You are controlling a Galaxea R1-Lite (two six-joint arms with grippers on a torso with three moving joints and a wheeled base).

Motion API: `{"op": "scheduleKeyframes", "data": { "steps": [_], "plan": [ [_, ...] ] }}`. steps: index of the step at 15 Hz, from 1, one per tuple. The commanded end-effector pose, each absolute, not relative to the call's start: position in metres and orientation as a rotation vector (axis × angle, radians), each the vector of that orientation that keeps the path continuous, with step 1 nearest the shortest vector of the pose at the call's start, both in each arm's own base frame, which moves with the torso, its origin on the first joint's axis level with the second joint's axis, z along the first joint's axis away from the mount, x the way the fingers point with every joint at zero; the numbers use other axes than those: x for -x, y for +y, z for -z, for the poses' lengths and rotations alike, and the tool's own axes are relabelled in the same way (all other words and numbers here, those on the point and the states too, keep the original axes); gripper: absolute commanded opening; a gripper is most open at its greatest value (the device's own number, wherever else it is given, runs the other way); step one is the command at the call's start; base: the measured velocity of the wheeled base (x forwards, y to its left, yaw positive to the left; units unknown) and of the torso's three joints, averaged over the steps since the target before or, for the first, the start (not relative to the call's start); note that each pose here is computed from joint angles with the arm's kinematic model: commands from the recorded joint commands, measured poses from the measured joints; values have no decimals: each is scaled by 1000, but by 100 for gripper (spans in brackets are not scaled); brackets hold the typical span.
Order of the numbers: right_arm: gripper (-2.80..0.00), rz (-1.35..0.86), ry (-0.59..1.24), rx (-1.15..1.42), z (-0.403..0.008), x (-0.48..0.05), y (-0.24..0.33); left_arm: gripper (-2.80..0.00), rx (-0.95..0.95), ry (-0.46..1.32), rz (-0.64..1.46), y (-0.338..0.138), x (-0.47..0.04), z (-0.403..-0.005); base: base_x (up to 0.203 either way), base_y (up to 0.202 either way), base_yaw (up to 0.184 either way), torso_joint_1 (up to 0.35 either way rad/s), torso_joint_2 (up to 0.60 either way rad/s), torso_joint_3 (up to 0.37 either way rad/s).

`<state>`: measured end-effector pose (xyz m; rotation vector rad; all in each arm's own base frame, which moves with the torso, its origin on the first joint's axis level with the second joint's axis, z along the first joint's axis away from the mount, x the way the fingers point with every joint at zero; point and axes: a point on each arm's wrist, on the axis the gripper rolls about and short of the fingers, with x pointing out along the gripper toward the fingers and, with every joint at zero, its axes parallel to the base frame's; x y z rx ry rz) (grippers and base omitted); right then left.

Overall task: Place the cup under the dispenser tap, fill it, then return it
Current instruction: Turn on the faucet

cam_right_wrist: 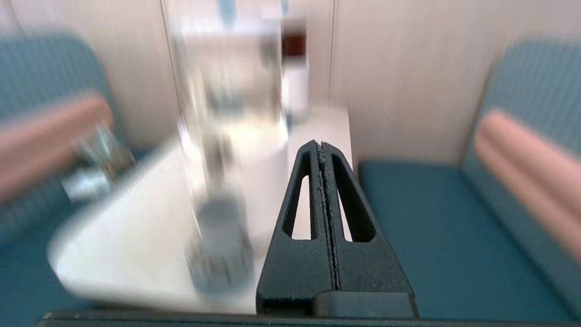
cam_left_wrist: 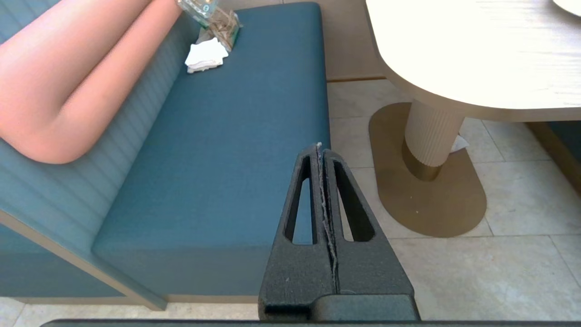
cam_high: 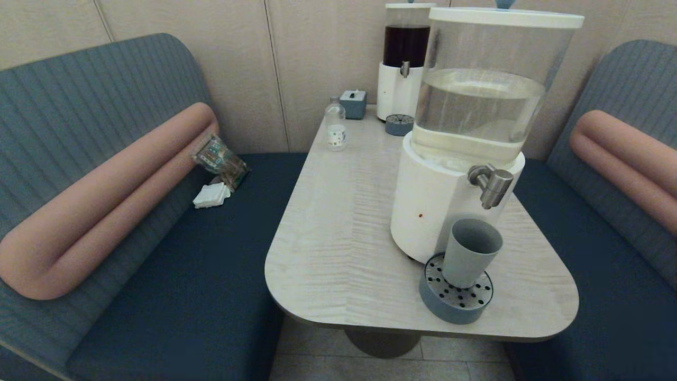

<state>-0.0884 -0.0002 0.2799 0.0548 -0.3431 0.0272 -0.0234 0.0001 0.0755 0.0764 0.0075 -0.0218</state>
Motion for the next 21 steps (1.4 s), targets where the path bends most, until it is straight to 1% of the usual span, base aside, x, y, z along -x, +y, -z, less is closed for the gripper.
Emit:
{"op": "scheduleKeyframes", "data": {
  "steps": [1,2,3,4,5,7,9,10,11,14,21],
  "plan": [
    [-280,-31,-225,-69,-363,34,0,-280,-77,8,22,0,23,-75,0,0,0,0,0,0],
    [-280,-33,-162,-77,-397,2,0,-280,-77,8,22,0,23,-75,0,0,0,0,0,0],
    [-280,-37,-78,-73,-419,-38,1,-280,-77,8,20,0,23,-75,0,0,0,0,0,0],
    [-280,-40,15,-53,-428,-81,3,-280,-77,9,22,0,23,-75,0,0,0,0,0,0],
    [-280,-44,126,-30,-425,-123,5,-280,-77,10,21,0,23,-75,0,0,0,0,0,0],
    [-280,-67,378,7,-396,-202,15,-280,-77,9,22,0,23,-75,0,0,0,0,0,0],
    [-280,-107,578,11,-363,-250,29,-280,-77,8,22,0,23,-75,0,0,0,0,0,0],
    [-280,-144,644,3,-352,-263,36,-280,-77,10,22,0,23,-75,0,0,0,0,0,0],
    [-280,-191,667,-12,-348,-269,40,-280,-77,9,22,0,23,-75,0,0,0,0,0,0],
    [-280,-202,635,-14,-348,-277,42,-280,-77,9,22,0,23,-75,0,0,0,0,0,0],
    [-280,-276,642,-2,-348,-272,62,-280,-77,8,22,0,23,-75,0,0,0,0,0,0]
  ]
}}
